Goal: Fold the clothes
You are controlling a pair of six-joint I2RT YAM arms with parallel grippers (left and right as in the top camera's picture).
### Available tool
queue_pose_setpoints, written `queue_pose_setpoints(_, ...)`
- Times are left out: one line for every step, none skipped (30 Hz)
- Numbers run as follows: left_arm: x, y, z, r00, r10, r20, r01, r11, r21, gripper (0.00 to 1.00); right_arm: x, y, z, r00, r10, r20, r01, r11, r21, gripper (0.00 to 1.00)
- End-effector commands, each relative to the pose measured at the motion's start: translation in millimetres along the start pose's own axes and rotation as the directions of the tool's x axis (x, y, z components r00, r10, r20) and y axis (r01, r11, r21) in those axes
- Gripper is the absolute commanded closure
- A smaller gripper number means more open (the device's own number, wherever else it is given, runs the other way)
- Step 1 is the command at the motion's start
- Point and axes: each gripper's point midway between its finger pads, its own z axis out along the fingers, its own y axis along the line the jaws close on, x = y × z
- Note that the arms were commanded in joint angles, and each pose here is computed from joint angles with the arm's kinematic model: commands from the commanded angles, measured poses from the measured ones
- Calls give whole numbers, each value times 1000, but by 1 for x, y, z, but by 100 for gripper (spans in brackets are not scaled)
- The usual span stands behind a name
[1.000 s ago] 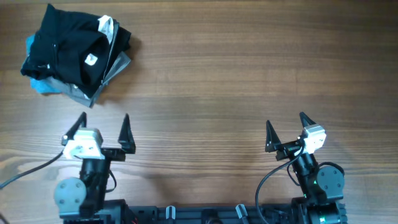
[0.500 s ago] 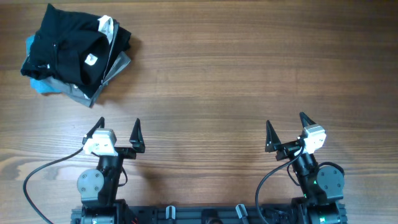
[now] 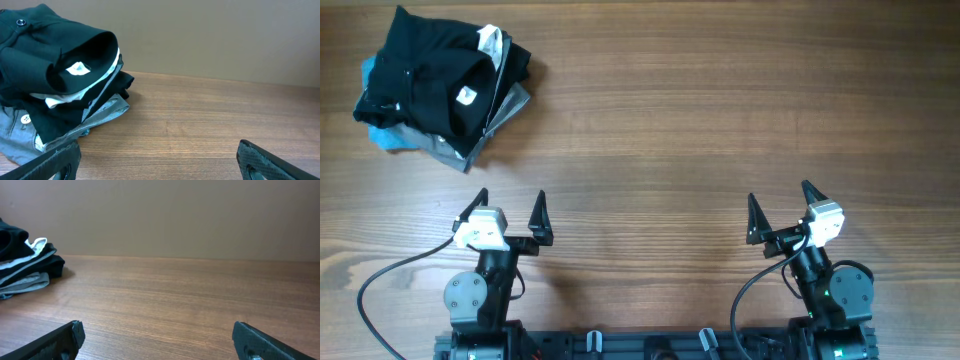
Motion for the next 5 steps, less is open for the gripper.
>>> queue_pose_setpoints(2,-1,0,1000,-17,-4,17,1000,7,0,-1,-1,0,1000,12,8,-12,1000,9,0)
queue_pose_setpoints(2,-1,0,1000,-17,-4,17,1000,7,0,-1,-1,0,1000,12,8,-12,1000,9,0)
queue_pose_setpoints(2,-1,0,1000,-17,-4,17,1000,7,0,-1,-1,0,1000,12,8,-12,1000,9,0)
queue_pose_setpoints(2,-1,0,1000,-17,-4,17,1000,7,0,-1,-1,0,1000,12,8,-12,1000,9,0)
queue_pose_setpoints(2,-1,0,1000,-17,-4,17,1000,7,0,-1,-1,0,1000,12,8,-12,1000,9,0)
